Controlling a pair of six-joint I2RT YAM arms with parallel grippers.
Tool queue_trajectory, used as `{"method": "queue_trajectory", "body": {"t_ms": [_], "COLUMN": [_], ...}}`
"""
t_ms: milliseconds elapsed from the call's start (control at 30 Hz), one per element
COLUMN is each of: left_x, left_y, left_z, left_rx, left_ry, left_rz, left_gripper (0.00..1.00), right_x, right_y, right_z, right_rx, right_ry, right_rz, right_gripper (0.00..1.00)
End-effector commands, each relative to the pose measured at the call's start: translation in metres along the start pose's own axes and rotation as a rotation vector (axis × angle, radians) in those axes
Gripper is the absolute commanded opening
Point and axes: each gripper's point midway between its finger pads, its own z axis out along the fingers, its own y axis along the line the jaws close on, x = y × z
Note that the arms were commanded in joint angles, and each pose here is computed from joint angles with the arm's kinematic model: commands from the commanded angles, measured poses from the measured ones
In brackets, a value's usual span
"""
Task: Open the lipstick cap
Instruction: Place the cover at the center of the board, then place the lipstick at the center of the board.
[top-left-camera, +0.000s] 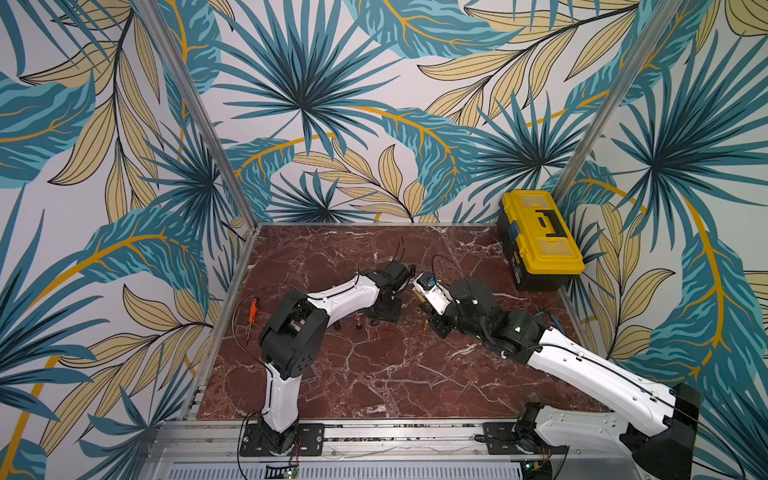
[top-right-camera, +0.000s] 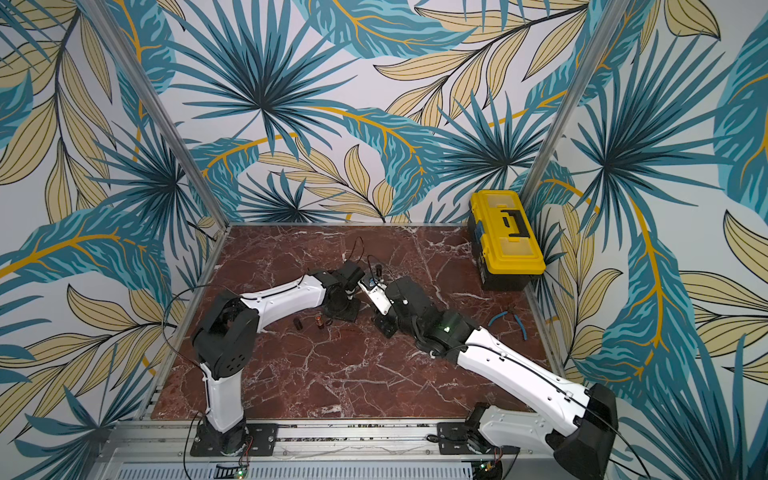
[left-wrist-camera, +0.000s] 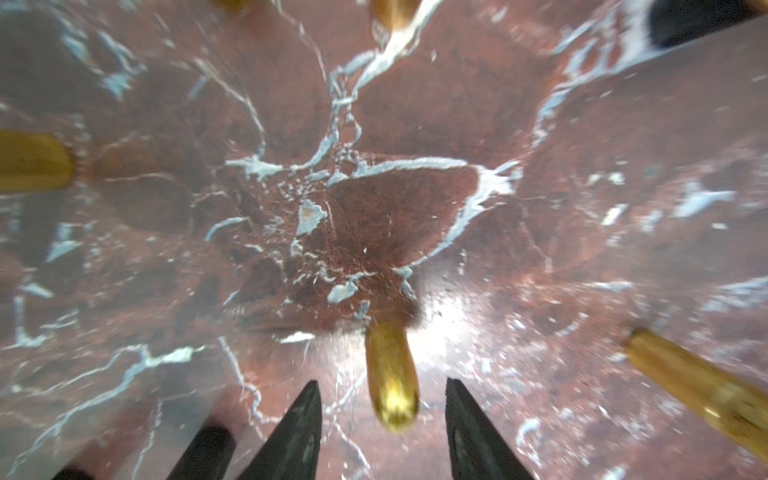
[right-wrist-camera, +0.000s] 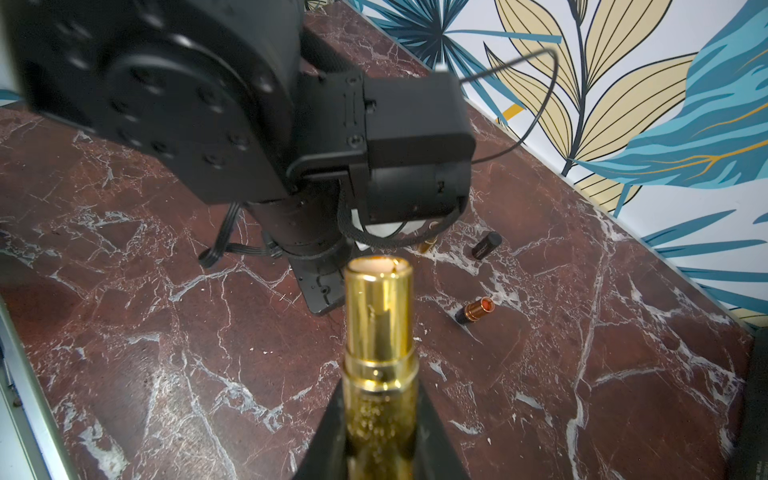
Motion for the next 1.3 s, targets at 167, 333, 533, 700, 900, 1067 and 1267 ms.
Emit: {"method": "queue_trajectory", "body": {"t_ms": [167,333,533,700,900,1067,1267], "left_x": [-0.033,-0.038,-0.025,-0.015,-0.013,-0.015,-0.016], "left_y": [-0.017,-0.023,-0.04,-0.053,-0.054,-0.053,-0.054], "left_z": [-0.099,-0.166,-0.216,-0.221,-0.209,-0.202,-0.199], "left_rx": [0.199,0.526,0.747,0.812,0.79,0.772,0.773], "left_ry": [-0.172,-0.161,-0.132,-0.086,-0.067,-0.067,-0.058], "left_rz": [-0.074,-0.178,-0.155,-0.127,-0.122,-0.121,-0.118], "left_gripper": [0.51,0.54,0.59,0.59,0.58,0.56,0.47], "right_x": [0.015,0.017,0.015,0.008,-0.002,-0.007,-0.01], "right_y": [0.0,0.005,0.012,0.018,0.021,0.023,0.025], "right_z": [0.006,0.013,0.026,0.037,0.047,0.05,0.052], "right_rx": [0.017,-0.001,-0.032,-0.057,-0.07,-0.082,-0.092], "right_ry": [0.011,0.0,0.001,-0.007,-0.001,-0.006,-0.011], "right_rz": [0.03,0.049,0.051,0.049,0.029,0.017,0.014], "right_gripper": [0.03,0.03,0.03,0.03,0.03,0.03,0.03]}}
